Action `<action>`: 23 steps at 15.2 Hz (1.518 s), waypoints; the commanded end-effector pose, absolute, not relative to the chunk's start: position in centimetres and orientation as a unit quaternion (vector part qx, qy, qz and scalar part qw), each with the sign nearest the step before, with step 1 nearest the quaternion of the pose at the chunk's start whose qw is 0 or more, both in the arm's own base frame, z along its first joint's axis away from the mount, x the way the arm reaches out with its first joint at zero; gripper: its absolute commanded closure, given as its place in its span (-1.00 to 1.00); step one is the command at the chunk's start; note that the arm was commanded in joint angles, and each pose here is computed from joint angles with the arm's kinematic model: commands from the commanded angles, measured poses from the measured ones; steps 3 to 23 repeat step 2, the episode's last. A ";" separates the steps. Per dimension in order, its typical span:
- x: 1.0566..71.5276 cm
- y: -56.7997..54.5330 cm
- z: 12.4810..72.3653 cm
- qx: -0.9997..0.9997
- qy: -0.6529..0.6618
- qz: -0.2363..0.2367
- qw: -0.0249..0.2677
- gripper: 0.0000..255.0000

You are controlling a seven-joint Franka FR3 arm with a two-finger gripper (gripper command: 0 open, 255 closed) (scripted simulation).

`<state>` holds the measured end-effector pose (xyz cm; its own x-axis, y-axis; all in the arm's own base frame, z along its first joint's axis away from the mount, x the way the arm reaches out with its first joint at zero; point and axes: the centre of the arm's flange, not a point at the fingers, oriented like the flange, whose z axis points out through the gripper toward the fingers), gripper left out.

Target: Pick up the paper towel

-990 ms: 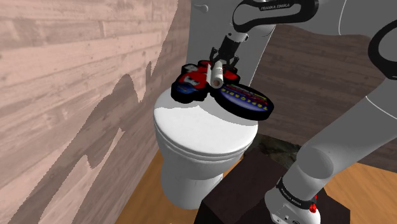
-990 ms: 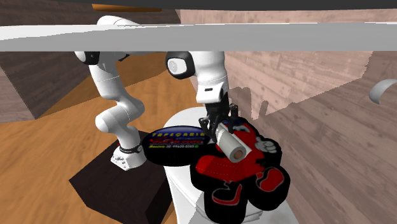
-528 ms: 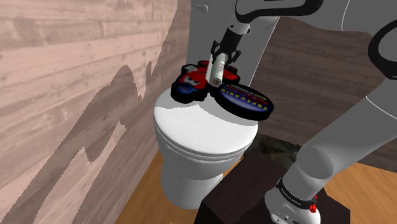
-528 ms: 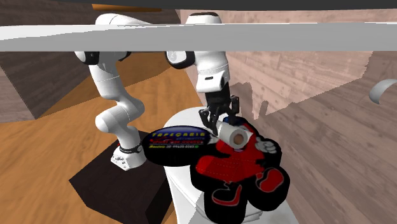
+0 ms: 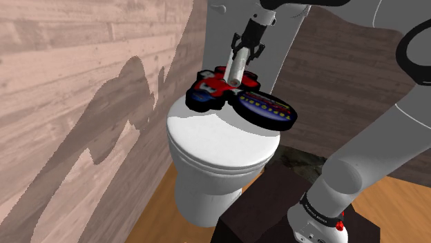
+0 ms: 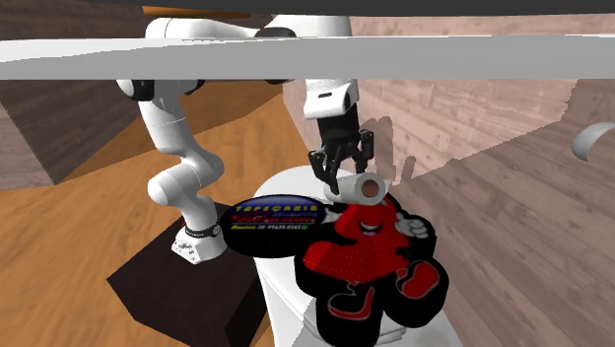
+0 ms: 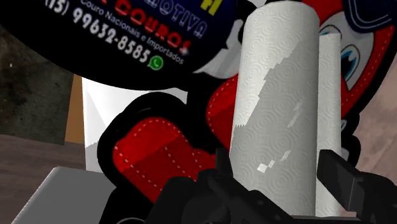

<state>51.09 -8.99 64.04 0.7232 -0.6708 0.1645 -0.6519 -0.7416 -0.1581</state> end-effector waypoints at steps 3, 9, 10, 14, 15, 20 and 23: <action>51.1 -8.9 64.6 -0.927 0.357 -0.106 0.044 1.00; 51.1 -8.9 64.6 -0.927 0.357 -0.106 0.044 1.00; 51.1 -8.9 64.6 -0.927 0.357 -0.106 0.044 1.00; 51.1 -8.9 64.6 -0.927 0.357 -0.106 0.044 1.00; 51.1 -8.9 64.6 -0.927 0.357 -0.106 0.044 1.00; 51.1 -8.9 64.6 -0.927 0.357 -0.106 0.044 1.00; 51.1 -8.9 64.6 -0.927 0.357 -0.106 0.044 1.00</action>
